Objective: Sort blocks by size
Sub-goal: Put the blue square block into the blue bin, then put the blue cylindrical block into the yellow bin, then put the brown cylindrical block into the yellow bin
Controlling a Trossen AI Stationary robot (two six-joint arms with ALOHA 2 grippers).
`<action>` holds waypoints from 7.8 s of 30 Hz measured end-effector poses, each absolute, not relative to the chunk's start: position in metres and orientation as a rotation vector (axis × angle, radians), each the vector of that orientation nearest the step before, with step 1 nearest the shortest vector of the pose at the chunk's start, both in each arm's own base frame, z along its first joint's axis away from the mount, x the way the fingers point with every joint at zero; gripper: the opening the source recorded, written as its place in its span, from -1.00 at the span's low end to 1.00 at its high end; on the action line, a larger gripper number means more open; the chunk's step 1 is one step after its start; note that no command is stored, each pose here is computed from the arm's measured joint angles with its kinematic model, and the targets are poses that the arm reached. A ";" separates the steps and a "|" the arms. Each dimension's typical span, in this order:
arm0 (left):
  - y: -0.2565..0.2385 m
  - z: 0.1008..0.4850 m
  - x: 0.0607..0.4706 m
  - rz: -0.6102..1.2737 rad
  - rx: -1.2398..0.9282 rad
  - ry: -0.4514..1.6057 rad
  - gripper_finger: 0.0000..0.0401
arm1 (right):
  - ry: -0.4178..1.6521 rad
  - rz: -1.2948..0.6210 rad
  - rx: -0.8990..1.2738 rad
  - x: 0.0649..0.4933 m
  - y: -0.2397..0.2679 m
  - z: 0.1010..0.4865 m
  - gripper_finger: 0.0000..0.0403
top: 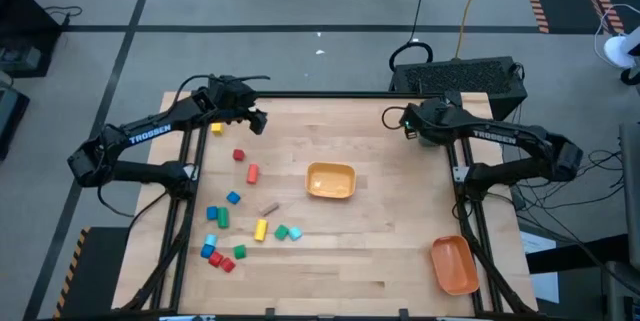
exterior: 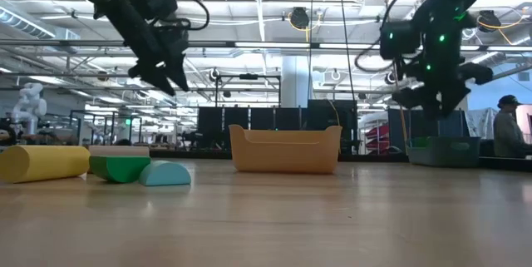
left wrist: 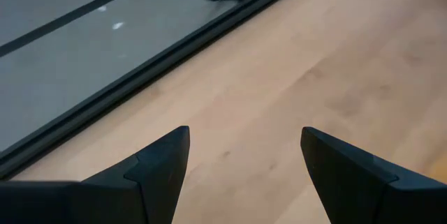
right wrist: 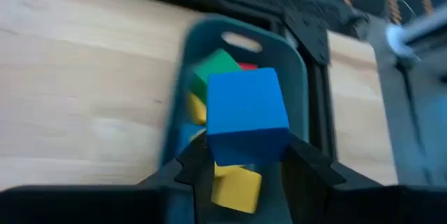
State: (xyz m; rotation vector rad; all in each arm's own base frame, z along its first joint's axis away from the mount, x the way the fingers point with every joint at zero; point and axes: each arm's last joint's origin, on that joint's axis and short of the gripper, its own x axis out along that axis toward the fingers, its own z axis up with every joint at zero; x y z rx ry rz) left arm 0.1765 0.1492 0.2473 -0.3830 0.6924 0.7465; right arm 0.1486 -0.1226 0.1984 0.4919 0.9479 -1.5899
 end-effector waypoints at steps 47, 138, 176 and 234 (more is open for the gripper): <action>0.181 0.196 0.157 1.151 -0.401 1.055 0.38 | 0.724 -1.418 0.464 0.164 -0.114 0.220 0.23; 0.174 0.212 0.310 0.108 -0.508 0.588 -0.35 | 0.337 -0.556 0.363 0.313 -0.030 0.180 0.01; 0.110 0.232 0.346 -0.171 -0.420 0.449 -0.05 | 0.261 -0.393 0.353 0.323 -0.016 0.183 -0.44; -0.038 0.173 0.218 0.109 -0.388 1.044 0.00 | 0.297 -0.378 0.062 0.310 0.048 0.194 0.21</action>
